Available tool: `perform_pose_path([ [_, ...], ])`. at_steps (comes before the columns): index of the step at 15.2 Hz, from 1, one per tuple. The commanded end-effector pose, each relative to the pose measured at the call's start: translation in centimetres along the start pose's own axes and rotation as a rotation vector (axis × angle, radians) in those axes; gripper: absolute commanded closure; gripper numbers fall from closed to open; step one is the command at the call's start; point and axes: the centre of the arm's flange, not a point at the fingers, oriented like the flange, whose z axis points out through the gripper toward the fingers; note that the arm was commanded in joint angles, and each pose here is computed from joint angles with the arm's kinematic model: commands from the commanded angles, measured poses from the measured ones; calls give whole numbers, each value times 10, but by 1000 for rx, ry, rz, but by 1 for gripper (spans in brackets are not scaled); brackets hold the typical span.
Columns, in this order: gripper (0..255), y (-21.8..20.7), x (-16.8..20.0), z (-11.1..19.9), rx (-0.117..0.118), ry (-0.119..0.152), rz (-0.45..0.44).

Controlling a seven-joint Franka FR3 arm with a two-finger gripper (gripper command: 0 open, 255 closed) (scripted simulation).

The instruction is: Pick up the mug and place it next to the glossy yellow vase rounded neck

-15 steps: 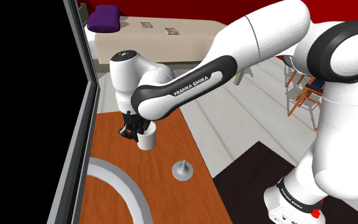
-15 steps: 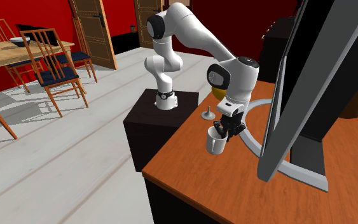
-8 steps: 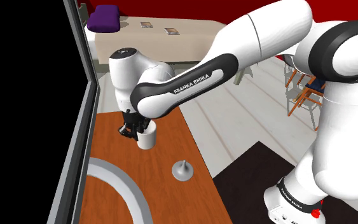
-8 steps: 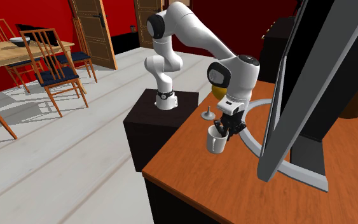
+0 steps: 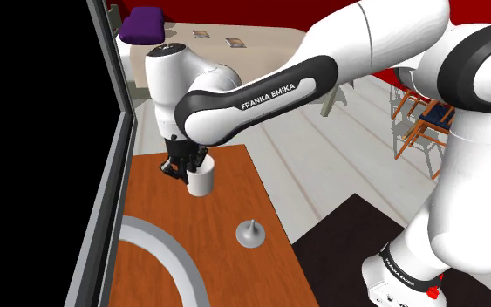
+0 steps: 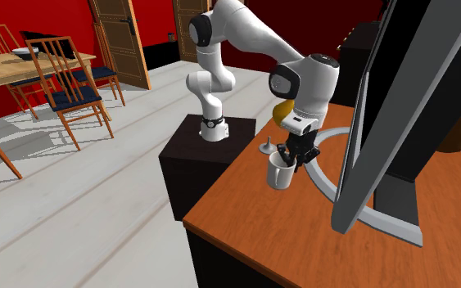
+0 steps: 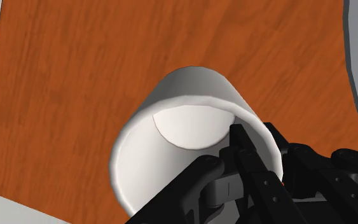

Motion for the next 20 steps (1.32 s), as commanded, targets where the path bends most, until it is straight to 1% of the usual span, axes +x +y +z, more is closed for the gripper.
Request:
perform_pose_path([
  [1, 255, 1, 1, -11, 0, 0, 0],
  [20, 255, 6, 4, -111, 0, 0, 0],
])
